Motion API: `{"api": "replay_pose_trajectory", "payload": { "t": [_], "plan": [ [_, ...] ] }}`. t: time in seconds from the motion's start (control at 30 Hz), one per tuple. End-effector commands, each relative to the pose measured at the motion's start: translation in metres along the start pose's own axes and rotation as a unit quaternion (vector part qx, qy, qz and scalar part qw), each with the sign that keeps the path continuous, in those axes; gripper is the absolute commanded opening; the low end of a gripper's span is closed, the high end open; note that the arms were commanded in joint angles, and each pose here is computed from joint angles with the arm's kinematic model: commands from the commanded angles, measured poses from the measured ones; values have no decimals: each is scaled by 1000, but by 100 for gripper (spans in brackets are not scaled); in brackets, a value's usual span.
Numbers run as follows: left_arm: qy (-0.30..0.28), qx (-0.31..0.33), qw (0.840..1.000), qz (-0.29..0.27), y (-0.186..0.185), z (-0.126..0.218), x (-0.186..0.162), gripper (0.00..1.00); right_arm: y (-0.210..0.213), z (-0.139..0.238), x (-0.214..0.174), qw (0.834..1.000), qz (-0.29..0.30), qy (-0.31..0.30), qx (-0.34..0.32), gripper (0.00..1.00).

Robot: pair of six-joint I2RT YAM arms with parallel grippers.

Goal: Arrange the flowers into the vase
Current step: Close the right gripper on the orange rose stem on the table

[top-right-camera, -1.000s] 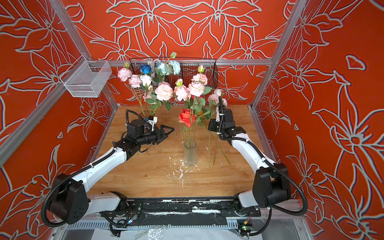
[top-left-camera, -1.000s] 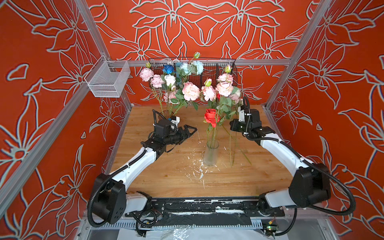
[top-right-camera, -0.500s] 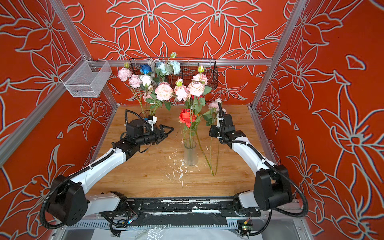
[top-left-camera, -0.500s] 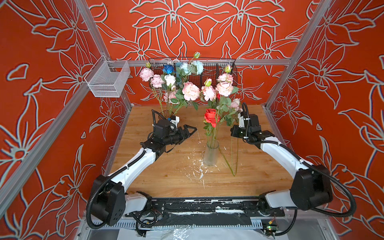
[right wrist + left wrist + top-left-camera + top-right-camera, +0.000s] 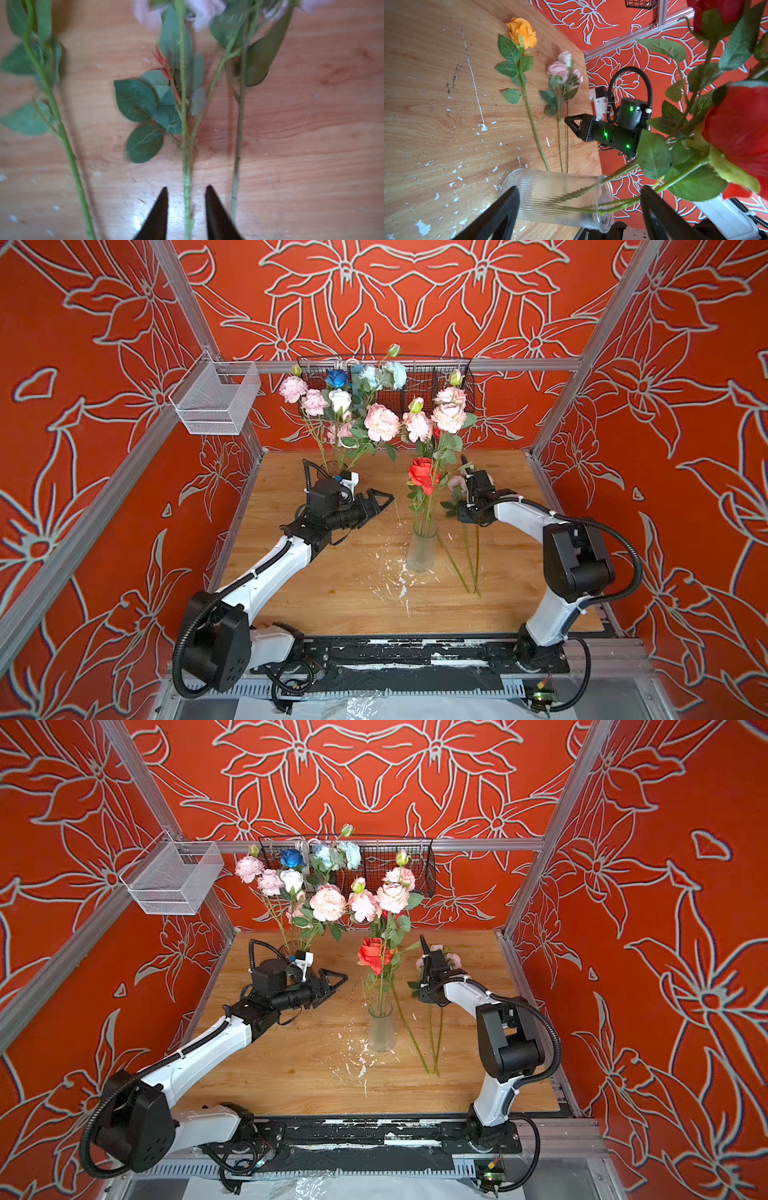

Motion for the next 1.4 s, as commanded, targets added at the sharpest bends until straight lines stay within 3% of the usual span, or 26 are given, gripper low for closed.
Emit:
{"api": "replay_pose_trajectory", "payload": {
  "t": [0.0,0.13,0.43,0.8,0.9,0.97,1.17,1.37],
  "plan": [
    [-2,-9,1000,-5,-3,2,1,91,0,30,21,999,-3,-38,6,40],
    [-4,-9,1000,-5,-3,2,1,91,40,47,10,994,11,-48,98,42],
    [-7,-7,1000,-3,0,2,3,91,88,22,-21,982,55,14,182,38],
    [-20,2,1000,-13,1,7,7,91,96,-24,-46,988,65,57,124,35],
    [-21,-1,1000,-14,-1,8,7,91,85,-29,-51,992,61,63,89,24],
    [-22,-3,1000,-15,-3,9,7,91,73,-29,-51,995,52,56,56,12],
    [-28,-6,999,-19,-5,12,8,91,76,0,-35,995,41,7,95,0],
    [-34,-11,999,-23,-10,16,10,91,86,50,-14,986,37,-56,152,0]
  ]
}}
Point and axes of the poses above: each gripper's point midway between its finger pads, its own z axis back along the fingers, its own y axis along the line the jaws close on, x = y × z, the point moved 2 cm from there along z, back along the fingers, and after that the axes turned 2 degrees about z, right-handed, at the moved point
